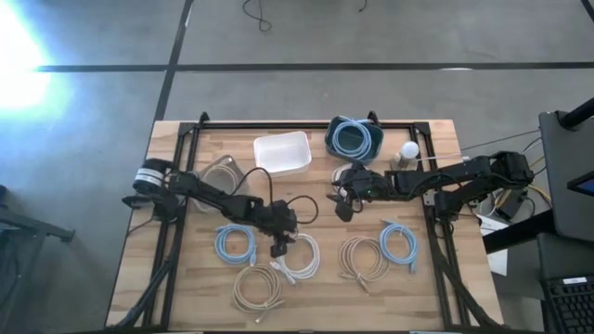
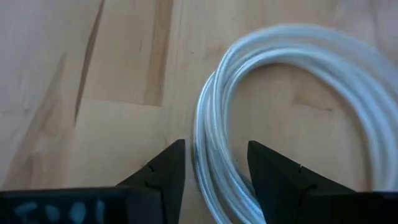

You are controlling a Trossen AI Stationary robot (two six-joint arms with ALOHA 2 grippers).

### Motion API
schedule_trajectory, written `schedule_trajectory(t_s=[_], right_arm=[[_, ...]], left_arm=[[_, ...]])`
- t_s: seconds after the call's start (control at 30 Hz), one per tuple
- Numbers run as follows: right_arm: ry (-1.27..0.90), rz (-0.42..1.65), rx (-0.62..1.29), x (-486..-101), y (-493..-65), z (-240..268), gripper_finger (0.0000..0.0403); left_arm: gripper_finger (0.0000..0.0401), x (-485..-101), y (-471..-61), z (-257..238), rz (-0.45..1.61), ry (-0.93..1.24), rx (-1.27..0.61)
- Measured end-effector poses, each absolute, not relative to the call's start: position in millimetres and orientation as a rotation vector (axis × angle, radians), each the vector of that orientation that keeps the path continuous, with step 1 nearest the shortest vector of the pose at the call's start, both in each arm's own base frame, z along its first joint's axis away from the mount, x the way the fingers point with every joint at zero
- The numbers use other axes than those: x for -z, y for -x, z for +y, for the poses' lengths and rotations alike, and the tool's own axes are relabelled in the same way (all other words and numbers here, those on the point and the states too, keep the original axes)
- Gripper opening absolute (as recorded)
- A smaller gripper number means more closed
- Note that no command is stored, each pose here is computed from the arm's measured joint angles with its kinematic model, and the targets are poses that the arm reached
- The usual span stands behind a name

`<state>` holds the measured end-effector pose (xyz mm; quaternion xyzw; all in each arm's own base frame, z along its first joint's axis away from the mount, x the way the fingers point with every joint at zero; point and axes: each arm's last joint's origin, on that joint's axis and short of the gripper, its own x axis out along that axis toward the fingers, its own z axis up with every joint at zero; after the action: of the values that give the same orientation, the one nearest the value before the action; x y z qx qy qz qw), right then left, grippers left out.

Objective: Pick & Place USB Port
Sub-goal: Put the bottom white charger cable into the white bin

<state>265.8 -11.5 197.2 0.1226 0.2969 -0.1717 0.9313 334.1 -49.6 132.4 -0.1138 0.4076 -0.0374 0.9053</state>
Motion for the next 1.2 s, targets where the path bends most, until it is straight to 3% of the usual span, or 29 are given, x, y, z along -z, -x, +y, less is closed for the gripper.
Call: schedule_trajectory(t_s=[0.17, 0.47, 0.67, 0.87, 1.0, 1.2], right_arm=[[-0.249, 0.607, 0.351, -197, -266, -11, 0.0224], [-0.244, 0.608, 0.350, -197, -266, -11, 0.0224], [-0.244, 0.608, 0.351, -197, -266, -12, 0.0224], [-0.244, 0.606, 0.350, -197, -266, -12, 0.0224], [-0.244, 0.607, 0.350, -197, -266, -12, 0.0224], [-0.243, 0.608, 0.350, -197, -266, -12, 0.0224]], left_arm=[[0.0141, -123, -336, -49, 0.859, 0.203, 0.055], [0.0014, -140, -333, -46, 0.813, 0.143, -0.003], [0.0017, -177, -333, -39, 0.693, 0.016, -0.160], [0.0010, -220, -322, -22, 0.631, -0.175, -0.491], [0.0020, -244, -313, -10, 0.555, -0.227, -0.712], [0.0014, -278, -302, 10, 0.458, -0.270, -0.876]])
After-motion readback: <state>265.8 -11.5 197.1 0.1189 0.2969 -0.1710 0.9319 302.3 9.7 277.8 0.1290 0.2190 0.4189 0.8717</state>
